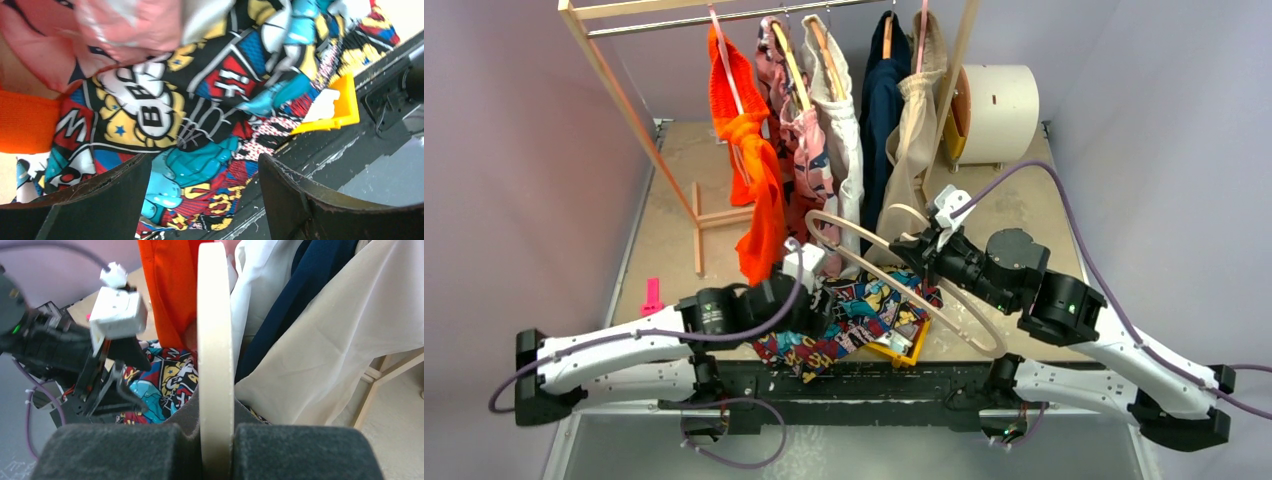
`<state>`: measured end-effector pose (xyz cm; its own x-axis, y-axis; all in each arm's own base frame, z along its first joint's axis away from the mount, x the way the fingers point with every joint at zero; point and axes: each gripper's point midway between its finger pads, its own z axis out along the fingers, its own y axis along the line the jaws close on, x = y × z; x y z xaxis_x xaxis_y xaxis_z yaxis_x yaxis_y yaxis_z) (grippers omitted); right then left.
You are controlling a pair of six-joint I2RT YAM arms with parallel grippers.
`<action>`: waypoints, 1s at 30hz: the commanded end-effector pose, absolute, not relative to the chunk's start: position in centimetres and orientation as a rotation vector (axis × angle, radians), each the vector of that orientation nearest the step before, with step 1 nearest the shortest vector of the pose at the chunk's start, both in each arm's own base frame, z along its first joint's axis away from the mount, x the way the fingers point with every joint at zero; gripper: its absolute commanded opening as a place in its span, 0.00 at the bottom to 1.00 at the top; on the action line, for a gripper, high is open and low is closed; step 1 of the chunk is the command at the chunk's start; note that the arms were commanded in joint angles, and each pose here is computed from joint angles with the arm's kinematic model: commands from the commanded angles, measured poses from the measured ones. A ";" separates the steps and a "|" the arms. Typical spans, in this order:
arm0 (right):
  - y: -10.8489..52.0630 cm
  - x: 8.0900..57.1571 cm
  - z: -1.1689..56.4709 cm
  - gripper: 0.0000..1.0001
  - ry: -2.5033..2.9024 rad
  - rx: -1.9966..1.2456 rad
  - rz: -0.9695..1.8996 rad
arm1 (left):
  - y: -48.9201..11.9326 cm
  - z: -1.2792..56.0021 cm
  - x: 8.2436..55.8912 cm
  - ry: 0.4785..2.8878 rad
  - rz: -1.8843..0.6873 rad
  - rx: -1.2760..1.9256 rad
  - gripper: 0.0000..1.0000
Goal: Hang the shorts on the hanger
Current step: Hang the shorts on the hanger.
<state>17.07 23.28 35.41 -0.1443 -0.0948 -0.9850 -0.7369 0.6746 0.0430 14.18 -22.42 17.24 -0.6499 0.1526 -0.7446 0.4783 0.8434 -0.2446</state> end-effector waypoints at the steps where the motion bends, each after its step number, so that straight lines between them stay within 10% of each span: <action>1: 23.1 17.7 37.8 0.00 1.564 -0.637 0.642 | -24.2 20.4 14.1 2.108 -0.501 0.397 0.77; 30: 21.3 17.3 38.0 0.00 1.520 -0.609 0.625 | -25.6 8.7 4.1 2.092 -0.141 0.563 0.89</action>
<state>16.83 21.66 35.74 -0.0962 -0.0742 -0.9926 -0.7239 0.6897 0.0186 4.50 -24.79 9.65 -0.4483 0.3657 -0.8156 0.4581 0.8775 0.1417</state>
